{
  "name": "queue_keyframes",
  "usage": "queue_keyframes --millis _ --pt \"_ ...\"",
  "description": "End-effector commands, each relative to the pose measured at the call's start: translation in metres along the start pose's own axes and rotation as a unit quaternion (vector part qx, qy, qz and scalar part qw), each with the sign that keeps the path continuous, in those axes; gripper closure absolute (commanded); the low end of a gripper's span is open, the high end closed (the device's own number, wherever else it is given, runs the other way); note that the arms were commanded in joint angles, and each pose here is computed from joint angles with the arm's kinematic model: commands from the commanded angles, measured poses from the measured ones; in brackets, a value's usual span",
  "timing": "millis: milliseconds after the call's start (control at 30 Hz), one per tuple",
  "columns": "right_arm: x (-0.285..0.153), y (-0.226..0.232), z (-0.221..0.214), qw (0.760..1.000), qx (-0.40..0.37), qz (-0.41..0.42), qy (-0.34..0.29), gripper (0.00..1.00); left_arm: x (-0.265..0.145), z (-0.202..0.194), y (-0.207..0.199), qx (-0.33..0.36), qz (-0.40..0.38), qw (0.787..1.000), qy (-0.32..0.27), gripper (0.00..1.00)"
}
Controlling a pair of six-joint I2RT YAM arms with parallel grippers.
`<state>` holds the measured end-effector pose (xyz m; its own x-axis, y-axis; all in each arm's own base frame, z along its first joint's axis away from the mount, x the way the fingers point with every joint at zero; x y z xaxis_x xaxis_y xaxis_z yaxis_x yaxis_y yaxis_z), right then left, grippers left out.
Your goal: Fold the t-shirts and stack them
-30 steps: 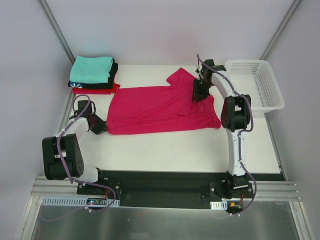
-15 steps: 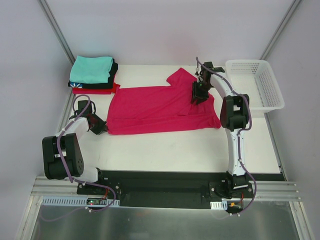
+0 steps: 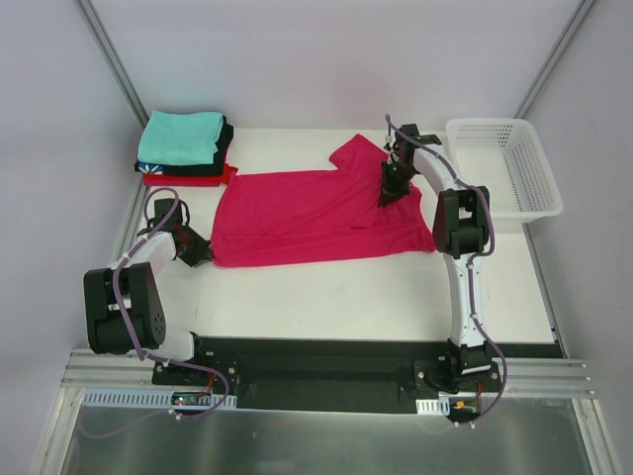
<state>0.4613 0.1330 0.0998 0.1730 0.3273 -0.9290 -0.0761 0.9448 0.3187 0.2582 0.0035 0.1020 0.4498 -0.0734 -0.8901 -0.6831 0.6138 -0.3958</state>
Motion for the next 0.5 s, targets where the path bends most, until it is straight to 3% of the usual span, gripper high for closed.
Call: queue_keyframes --millis 0,233,467 --pt "-0.004 0.011 0.006 1.000 -0.008 0.014 -0.012 0.94 0.002 0.001 0.005 0.002 0.010 1.000 0.003 1.00" --pt "-0.016 0.011 0.008 1.000 -0.019 0.001 -0.016 0.92 0.002 0.001 0.003 0.002 0.008 1.000 0.005 1.00" --pt "-0.020 0.011 0.005 1.000 -0.023 -0.003 -0.013 0.74 0.002 0.000 0.003 0.002 0.007 1.000 0.006 1.00"
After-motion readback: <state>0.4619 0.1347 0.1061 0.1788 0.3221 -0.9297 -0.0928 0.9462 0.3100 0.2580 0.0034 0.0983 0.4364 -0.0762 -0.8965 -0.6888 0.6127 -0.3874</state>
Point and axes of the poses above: each gripper's point midway between its finger pads, its own x axis out along the fingers, its own y axis along the line the jaws close on, z = x × y, the point moved 8 cm from there along -x, back along the fingers
